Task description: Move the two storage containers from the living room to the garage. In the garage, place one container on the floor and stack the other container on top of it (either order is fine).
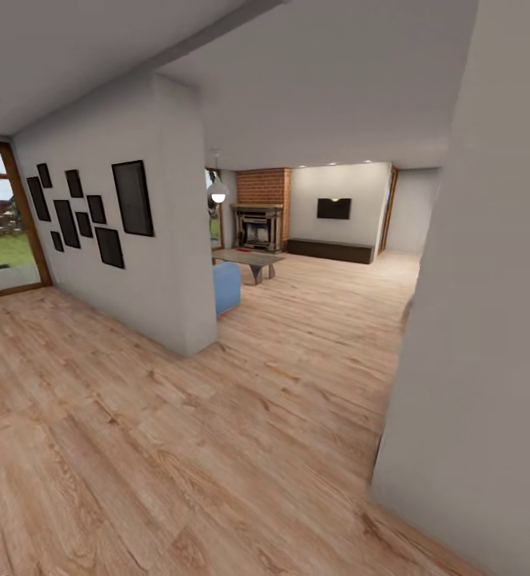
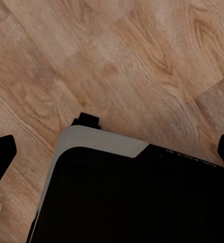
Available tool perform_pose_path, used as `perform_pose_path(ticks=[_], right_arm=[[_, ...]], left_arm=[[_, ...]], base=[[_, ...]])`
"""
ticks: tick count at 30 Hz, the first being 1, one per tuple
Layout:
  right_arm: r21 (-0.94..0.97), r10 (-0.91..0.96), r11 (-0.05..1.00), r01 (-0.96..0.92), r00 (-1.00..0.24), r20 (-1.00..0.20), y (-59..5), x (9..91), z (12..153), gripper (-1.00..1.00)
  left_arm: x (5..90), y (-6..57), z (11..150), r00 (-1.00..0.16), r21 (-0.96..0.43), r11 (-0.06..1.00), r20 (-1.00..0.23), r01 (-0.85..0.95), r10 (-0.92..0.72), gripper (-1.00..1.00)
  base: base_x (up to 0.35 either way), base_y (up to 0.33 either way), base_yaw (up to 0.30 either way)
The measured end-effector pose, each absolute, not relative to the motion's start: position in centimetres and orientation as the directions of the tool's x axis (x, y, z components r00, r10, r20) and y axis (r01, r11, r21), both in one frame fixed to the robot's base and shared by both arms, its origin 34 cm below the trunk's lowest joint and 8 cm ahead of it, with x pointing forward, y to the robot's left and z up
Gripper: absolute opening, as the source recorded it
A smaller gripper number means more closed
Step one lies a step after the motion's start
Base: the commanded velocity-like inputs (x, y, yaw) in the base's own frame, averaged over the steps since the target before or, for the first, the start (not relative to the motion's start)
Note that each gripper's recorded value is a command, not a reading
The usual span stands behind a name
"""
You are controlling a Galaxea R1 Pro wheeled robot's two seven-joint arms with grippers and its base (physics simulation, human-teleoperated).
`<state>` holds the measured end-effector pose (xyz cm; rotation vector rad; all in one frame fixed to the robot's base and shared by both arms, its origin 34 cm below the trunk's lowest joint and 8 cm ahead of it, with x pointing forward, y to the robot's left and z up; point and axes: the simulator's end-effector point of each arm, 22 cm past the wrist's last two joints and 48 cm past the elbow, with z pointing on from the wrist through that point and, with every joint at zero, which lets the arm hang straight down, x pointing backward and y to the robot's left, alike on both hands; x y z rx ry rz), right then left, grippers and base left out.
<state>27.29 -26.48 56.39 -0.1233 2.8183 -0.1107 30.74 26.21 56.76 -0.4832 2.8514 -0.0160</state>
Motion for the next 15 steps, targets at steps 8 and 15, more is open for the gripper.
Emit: perform_pose_path(ticks=[8, 15], right_arm=[[-0.087, -0.096, 0.994, -0.073, -0.946, -0.309, -26.57, 27.26, 56.38, 1.0], [-0.083, -0.095, 0.994, -0.073, -0.946, -0.309, -26.61, 27.27, 56.38, 1.0]], left_arm=[[30.75, 26.21, 56.76, -0.914, -0.052, 0.945, -0.242, -0.323, -0.326, 1.0], [30.75, 26.21, 56.76, -0.914, -0.052, 0.945, -0.242, -0.323, -0.326, 1.0]], base=[[0.326, 0.0, 0.182], [0.326, 0.0, 0.013]])
